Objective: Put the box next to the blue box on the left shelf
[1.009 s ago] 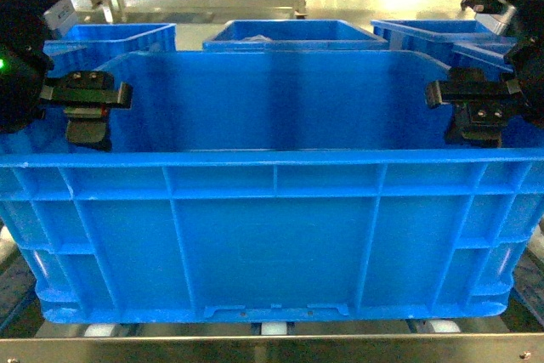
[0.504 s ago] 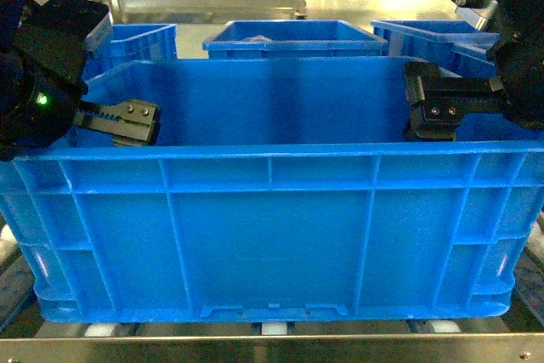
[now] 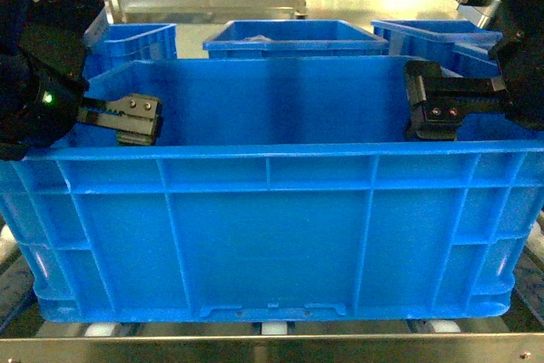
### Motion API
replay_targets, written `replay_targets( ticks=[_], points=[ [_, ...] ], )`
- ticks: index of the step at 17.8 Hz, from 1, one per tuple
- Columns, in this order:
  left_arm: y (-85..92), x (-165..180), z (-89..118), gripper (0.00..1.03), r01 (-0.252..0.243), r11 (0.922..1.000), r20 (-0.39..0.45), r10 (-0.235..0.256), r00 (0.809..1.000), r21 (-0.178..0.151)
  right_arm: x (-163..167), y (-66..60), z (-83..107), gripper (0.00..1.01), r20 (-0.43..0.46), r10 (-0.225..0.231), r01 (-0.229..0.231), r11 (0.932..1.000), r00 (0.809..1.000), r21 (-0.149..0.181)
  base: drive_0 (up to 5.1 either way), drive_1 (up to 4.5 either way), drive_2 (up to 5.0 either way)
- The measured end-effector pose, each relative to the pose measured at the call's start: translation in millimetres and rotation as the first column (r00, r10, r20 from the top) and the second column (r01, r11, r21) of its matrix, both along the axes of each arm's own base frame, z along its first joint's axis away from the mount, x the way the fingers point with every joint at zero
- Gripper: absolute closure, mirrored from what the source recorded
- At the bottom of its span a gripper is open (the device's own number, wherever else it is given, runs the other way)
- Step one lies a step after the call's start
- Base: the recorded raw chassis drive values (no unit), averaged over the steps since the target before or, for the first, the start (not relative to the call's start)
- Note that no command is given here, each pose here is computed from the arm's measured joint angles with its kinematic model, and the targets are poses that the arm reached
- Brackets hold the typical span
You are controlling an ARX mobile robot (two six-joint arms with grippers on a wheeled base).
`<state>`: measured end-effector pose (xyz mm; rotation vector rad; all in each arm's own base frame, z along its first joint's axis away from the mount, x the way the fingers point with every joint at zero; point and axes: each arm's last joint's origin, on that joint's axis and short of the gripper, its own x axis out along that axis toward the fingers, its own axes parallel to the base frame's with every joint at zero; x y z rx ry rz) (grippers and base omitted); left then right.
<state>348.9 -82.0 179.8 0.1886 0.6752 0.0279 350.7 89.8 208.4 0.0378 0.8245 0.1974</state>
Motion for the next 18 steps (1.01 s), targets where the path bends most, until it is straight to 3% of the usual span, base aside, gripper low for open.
replay_targets(
  ticks=[2,3,4,5,6,8,9,10,12,13,14,15,16,17,18],
  points=[
    [-0.2,1,1,0.05,-0.021,0.9993,0.005,0.022,1.000,-0.030,0,-0.1,0.2,0.03,0.001,0.000,0.000,1.0000,1.000,0.000,0.0,0.00,0.0],
    [-0.2,3,-1,0.08,-0.039,0.9979,0.089,0.044,0.995,-0.052,-1,-0.2,0.2,0.03,0.001,-0.001,0.001,1.0000,1.000,0.000,0.0,0.00,0.0],
    [2.5,-1,-7,0.16,-0.038,0.9952,0.264,0.060,0.963,-0.090,1,1.7,-4.0,0.08,0.175,-0.039,0.043,0.9989,0.984,-0.018,0.0,0.00,0.0],
    [9.9,-17,-16,0.26,-0.019,0.9894,0.384,0.074,0.921,-0.144,-10,-3.4,-11.9,0.19,0.381,-0.093,0.120,0.9917,0.920,-0.047,0.0,0.00,0.0],
    [18.5,-35,-16,0.36,0.008,0.9842,0.461,0.076,0.884,-0.177,-30,-12.7,-16.0,0.30,0.515,-0.131,0.173,0.9844,0.847,-0.034,0.0,0.00,0.0],
    [33.1,-68,-14,0.54,0.032,0.9779,0.564,0.092,0.821,-0.207,-65,-33.4,-1.1,0.52,0.713,-0.171,0.188,0.9806,0.680,0.056,0.0,0.00,0.0],
    [39.7,-82,-10,0.66,0.061,0.9731,0.589,0.084,0.803,-0.222,-79,-42.5,2.0,0.63,0.753,-0.182,0.191,0.9787,0.632,0.076,0.0,0.00,0.0],
    [45.6,-94,-6,0.77,0.077,0.9763,0.614,0.066,0.787,-0.203,-92,-49.9,-4.9,0.74,0.749,-0.181,0.197,0.9779,0.637,0.069,0.0,0.00,0.0],
    [55.5,-117,-8,1.00,0.088,0.9789,0.652,0.055,0.756,-0.184,-117,-59.2,-25.3,0.98,0.710,-0.161,0.190,0.9809,0.685,0.039,0.0,0.00,0.0],
    [58.8,-126,-19,1.01,0.081,0.9802,0.607,0.046,0.794,-0.181,-126,-63.2,-25.9,1.00,0.717,-0.157,0.185,0.9819,0.679,0.039,0.0,0.00,0.0],
    [62.8,-139,-26,1.01,0.074,0.9809,0.577,0.045,0.815,-0.180,-136,-68.0,-24.0,1.00,0.731,-0.164,0.192,0.9803,0.662,0.046,0.0,0.00,0.0],
    [65.4,-147,-20,1.01,0.080,0.9802,0.603,0.047,0.796,-0.181,-145,-71.9,-25.5,1.00,0.734,-0.168,0.197,0.9793,0.658,0.047,0.0,0.00,0.0],
    [67.7,-153,-13,1.01,0.085,0.9797,0.629,0.049,0.776,-0.181,-154,-73.8,-30.2,1.00,0.724,-0.162,0.191,0.9807,0.670,0.043,0.0,0.00,0.0],
    [69.9,-161,-16,1.01,0.083,0.9799,0.619,0.048,0.784,-0.181,-162,-75.4,-33.7,1.00,0.717,-0.157,0.185,0.9819,0.679,0.040,0.0,0.00,0.0],
    [76.0,-170,-20,1.01,0.090,0.9790,0.597,0.038,0.801,-0.183,-170,-78.1,-34.4,1.00,0.722,-0.160,0.188,0.9813,0.673,0.043,0.0,0.00,0.0]
  ],
)
